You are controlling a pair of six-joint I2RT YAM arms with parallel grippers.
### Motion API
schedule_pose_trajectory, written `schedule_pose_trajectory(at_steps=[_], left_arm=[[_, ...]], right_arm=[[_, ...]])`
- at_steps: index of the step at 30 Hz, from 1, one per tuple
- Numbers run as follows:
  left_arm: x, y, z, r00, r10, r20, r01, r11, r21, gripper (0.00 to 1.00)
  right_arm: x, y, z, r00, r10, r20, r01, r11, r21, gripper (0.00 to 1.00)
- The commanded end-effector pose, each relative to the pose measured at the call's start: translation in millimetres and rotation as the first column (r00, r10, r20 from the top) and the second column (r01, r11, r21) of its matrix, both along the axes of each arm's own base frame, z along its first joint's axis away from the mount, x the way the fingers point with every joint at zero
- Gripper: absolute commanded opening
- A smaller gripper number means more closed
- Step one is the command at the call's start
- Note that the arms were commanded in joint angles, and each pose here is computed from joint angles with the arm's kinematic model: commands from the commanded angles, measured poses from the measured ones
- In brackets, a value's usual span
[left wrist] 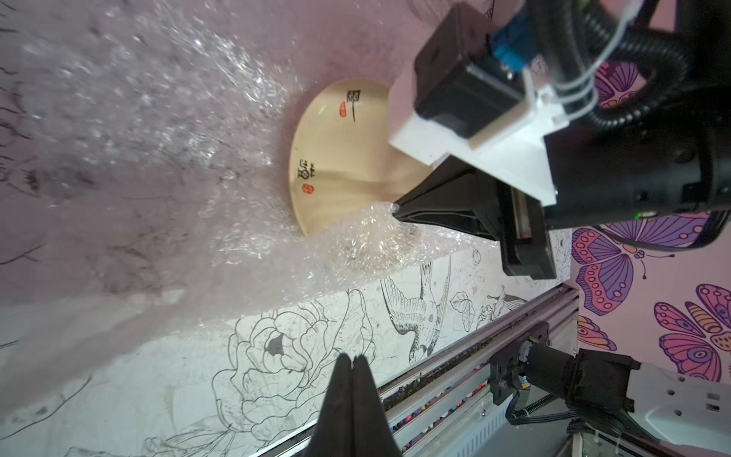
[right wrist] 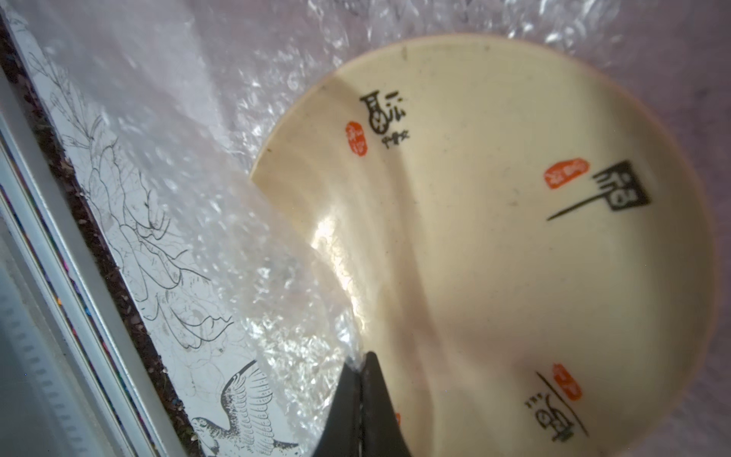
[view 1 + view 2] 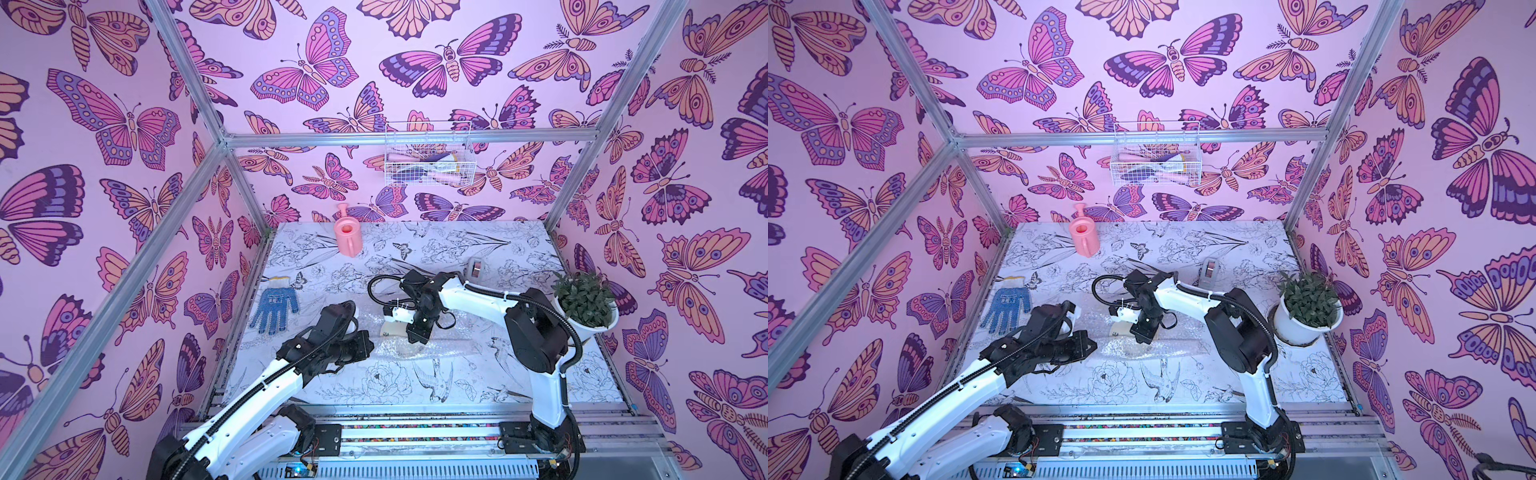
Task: Wrap dinner plates in bubble wrap
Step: Wrap the plate in the bubble wrap.
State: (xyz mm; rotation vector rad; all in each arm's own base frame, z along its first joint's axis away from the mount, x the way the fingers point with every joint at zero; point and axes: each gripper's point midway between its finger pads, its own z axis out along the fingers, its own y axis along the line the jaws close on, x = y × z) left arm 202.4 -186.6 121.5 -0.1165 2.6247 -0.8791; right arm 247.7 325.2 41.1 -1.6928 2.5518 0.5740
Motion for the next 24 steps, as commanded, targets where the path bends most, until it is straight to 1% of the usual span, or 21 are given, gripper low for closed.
schedule_pose_trajectory(at_steps=[1,8,9,12,14,18,24], left_arm=[[8.9,-23.1,-3.1,1.0,-0.016,0.012,0.017,0.997,-0.071,0.0],[22.6,-60.0,-29.2,0.995,-0.103,-0.015,0.102,0.994,-0.051,0.0],[23.3,-64.9,-39.2,0.993,-0.112,-0.039,0.11,0.993,-0.039,0.0],[23.9,-77.6,-52.8,0.988,-0.135,-0.074,0.133,0.991,-0.027,0.0],[24.7,-84.1,-58.1,0.986,-0.146,-0.079,0.145,0.989,-0.015,0.0],[27.2,-83.7,-72.7,0.986,-0.141,-0.093,0.144,0.989,0.031,0.0],[28.0,-75.4,-95.6,0.984,-0.124,-0.127,0.137,0.985,0.103,0.0]], right_arm=[[-6.5,3.6,1.2,0.992,-0.057,-0.115,0.058,0.998,0.005,0.0],[-3.7,3.2,-6.0,0.972,-0.138,-0.189,0.137,0.99,-0.019,0.0],[-3.6,2.6,-7.1,0.97,-0.144,-0.195,0.142,0.99,-0.023,0.0],[0.3,1.0,-9.1,0.961,-0.183,-0.207,0.181,0.983,-0.03,0.0],[3.4,1.4,-9.3,0.953,-0.209,-0.221,0.208,0.978,-0.026,0.0],[2.0,4.6,-8.4,0.946,-0.214,-0.244,0.218,0.976,-0.01,0.0],[1.2,3.1,-10.8,0.942,-0.222,-0.25,0.223,0.974,-0.022,0.0]])
